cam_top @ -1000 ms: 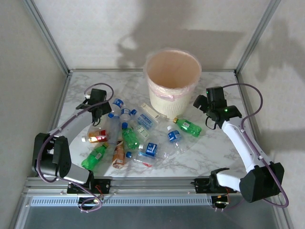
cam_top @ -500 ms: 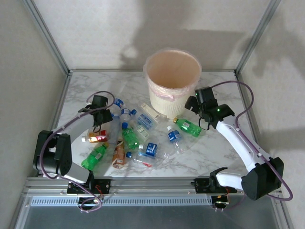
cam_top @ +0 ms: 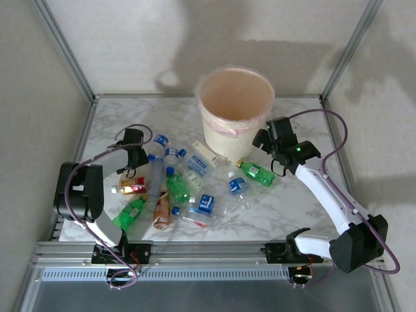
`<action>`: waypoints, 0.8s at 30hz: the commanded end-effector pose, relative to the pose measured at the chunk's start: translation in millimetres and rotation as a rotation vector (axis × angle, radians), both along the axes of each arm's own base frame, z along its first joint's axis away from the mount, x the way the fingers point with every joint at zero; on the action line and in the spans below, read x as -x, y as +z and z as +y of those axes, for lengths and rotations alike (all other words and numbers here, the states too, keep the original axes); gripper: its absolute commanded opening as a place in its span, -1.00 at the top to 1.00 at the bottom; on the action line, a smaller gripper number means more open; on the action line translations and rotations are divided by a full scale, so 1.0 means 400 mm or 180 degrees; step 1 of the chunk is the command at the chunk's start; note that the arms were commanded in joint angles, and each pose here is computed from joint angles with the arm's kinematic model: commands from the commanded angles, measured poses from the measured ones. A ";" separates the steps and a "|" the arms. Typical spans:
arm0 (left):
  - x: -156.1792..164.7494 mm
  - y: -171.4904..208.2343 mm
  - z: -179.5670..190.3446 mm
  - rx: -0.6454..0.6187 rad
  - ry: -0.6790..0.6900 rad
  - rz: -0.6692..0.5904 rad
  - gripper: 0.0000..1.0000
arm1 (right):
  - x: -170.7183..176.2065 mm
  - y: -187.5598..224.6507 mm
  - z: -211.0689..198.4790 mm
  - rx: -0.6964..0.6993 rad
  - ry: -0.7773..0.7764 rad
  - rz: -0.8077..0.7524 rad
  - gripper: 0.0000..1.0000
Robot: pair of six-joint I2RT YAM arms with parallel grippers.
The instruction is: Put the plastic bottles in the bin
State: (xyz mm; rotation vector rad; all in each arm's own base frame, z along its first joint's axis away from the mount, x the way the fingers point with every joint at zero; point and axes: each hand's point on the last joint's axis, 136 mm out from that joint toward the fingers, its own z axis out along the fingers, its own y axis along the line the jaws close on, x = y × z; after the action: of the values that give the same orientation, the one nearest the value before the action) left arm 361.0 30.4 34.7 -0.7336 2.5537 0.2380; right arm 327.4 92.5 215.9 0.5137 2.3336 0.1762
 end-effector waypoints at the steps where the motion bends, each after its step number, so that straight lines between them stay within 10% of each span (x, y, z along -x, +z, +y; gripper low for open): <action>1: -0.037 0.011 0.003 0.0068 0.0056 -0.0098 -0.59 | 0.012 0.019 0.004 -0.0057 -0.0017 -0.0027 -0.93; 16: -0.054 0.045 0.007 0.0038 0.0074 -0.0192 -0.21 | 0.020 0.041 0.011 -0.0201 -0.0009 -0.0105 -0.85; 24: -0.095 0.239 -0.037 0.0226 0.0019 -0.0717 -0.18 | 0.025 0.090 0.012 -0.0296 0.0031 -0.0297 -0.85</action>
State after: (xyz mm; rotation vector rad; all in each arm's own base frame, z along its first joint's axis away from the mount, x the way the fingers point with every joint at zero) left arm 385.8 25.6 75.7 -0.7452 2.4680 0.1571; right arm 319.3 94.4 236.3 0.5321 2.2817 0.2647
